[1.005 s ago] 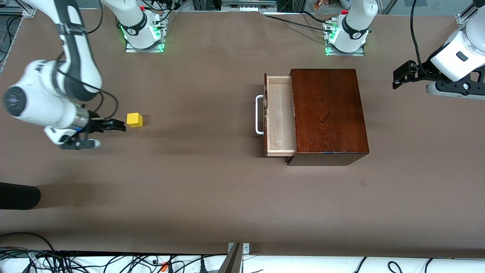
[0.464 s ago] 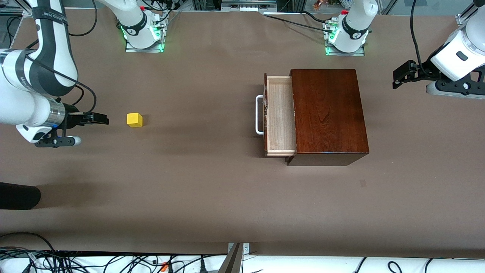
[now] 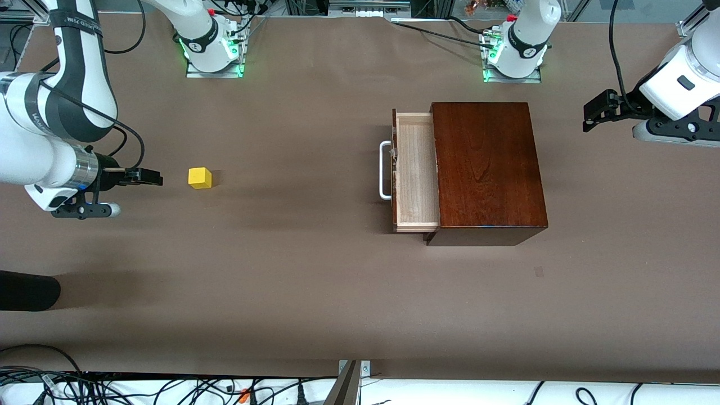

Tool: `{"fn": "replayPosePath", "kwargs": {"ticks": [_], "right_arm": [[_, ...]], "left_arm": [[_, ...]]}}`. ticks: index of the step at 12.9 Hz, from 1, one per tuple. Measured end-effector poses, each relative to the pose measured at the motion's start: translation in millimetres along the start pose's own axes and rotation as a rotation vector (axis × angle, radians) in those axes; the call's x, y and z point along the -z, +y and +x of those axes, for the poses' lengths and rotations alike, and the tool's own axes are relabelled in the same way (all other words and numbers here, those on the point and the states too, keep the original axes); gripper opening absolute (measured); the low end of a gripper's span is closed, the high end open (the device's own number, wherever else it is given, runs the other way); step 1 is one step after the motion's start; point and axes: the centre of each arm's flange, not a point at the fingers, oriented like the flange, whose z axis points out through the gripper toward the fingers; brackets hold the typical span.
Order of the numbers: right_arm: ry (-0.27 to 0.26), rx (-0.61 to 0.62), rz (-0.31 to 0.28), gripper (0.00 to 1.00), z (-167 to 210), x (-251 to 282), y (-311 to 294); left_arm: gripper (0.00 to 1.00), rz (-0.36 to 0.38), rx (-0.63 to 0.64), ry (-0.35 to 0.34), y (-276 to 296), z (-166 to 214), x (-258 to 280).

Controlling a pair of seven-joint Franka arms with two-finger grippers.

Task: Open drawer, take yellow block, close drawer
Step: 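Withdraw the right gripper while the left gripper moves to the drawer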

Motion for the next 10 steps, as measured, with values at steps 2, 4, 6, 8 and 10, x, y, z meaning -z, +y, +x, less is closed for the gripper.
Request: {"fn": "replayPosePath", "kwargs": {"ticks": [2,4,6,8,10], "right_arm": [[0.017,0.001,-0.001,1.0,1.4,8.2,-0.6],[0.042,0.004,-0.009,1.0,3.1,21.5,0.0],[0.057,0.008,-0.036,1.0,3.0,30.4,3.6],[0.061,0.016,-0.067,1.0,0.7,36.2,6.1],[0.059,0.019,-0.061,1.0,-0.5,37.6,11.0]], "left_arm": [[1.0,0.0,0.0,-0.002,0.0,-0.2,-0.1],[1.0,0.0,0.0,-0.003,0.0,-0.3,-0.2],[1.0,0.0,0.0,-0.002,0.0,-0.3,0.0],[1.0,0.0,0.0,-0.002,0.0,-0.3,0.1],[1.0,0.0,-0.003,-0.003,1.1,-0.4,0.0]]}}
